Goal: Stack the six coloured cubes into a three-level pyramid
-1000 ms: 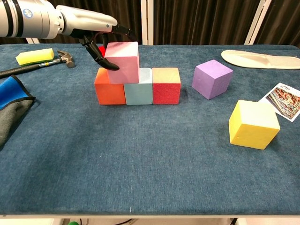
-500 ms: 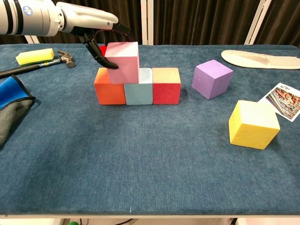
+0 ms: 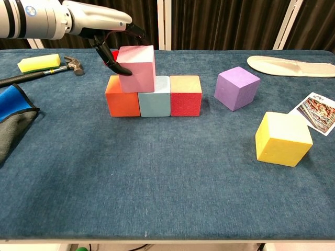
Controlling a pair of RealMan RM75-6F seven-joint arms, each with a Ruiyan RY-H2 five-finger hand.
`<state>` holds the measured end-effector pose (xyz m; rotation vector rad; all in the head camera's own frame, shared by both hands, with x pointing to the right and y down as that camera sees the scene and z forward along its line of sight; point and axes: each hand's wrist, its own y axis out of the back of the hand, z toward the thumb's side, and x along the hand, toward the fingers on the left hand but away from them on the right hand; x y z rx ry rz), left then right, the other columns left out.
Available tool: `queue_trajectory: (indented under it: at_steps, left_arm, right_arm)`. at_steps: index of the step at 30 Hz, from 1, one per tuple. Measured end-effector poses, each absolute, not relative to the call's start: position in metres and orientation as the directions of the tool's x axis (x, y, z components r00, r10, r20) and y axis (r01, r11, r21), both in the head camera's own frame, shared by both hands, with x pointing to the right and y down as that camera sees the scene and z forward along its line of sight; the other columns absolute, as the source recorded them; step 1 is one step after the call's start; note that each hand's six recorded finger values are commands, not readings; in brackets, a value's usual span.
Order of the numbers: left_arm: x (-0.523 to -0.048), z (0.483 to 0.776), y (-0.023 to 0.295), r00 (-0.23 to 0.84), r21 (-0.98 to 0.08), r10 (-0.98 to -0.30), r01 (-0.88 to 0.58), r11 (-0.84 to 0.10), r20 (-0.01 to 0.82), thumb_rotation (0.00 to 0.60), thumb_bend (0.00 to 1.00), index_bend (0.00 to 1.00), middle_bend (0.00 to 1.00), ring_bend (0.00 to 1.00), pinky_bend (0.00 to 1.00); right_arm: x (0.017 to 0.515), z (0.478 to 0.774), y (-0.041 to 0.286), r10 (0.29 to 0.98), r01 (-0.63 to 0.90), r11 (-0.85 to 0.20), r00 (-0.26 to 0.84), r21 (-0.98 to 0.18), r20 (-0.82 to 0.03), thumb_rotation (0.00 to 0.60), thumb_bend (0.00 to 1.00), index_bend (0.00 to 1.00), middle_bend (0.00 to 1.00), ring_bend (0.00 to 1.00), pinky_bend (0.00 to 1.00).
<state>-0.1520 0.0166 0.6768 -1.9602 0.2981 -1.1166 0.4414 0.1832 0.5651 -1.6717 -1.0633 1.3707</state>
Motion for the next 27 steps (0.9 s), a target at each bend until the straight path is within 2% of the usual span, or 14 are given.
queue_trajectory:
  at_steps: [8, 14, 19, 27]
  left_arm:
    - [-0.1528, 0.6798, 0.0173, 0.573, -0.755, -0.552, 0.198, -0.625, 0.606, 0.443, 0.2, 0.24, 0.19, 0.22, 0.31]
    - [-0.1536, 0.6812, 0.0199, 0.574, -0.749, -0.542, 0.204, -0.631, 0.613, 0.438, 0.2, 0.16, 0.1, 0.13, 0.28]
    - [-0.1537, 0.68, 0.0206, 0.578, -0.752, -0.542, 0.205, -0.627, 0.61, 0.43, 0.2, 0.11, 0.05, 0.1, 0.26]
    - [-0.1568, 0.673, 0.0192, 0.581, -0.767, -0.559, 0.189, -0.614, 0.591, 0.428, 0.2, 0.1, 0.04, 0.1, 0.26]
  right_arm:
    - [0.441, 0.5658, 0.1828, 0.914, 0.154, -0.405, 0.096, -0.901, -0.395, 0.6, 0.18, 0.06, 0.16, 0.06, 0.09]
    - [0.4416, 0.5655, 0.1831, 0.914, 0.153, -0.405, 0.094, -0.902, -0.394, 0.6, 0.18, 0.06, 0.16, 0.06, 0.09]
    - [0.4418, 0.5655, 0.1835, 0.915, 0.159, -0.403, 0.094, -0.901, -0.392, 0.6, 0.18, 0.06, 0.16, 0.06, 0.08]
    - [0.4413, 0.564, 0.181, 0.914, 0.154, -0.404, 0.1, -0.901, -0.393, 0.6, 0.18, 0.06, 0.16, 0.06, 0.08]
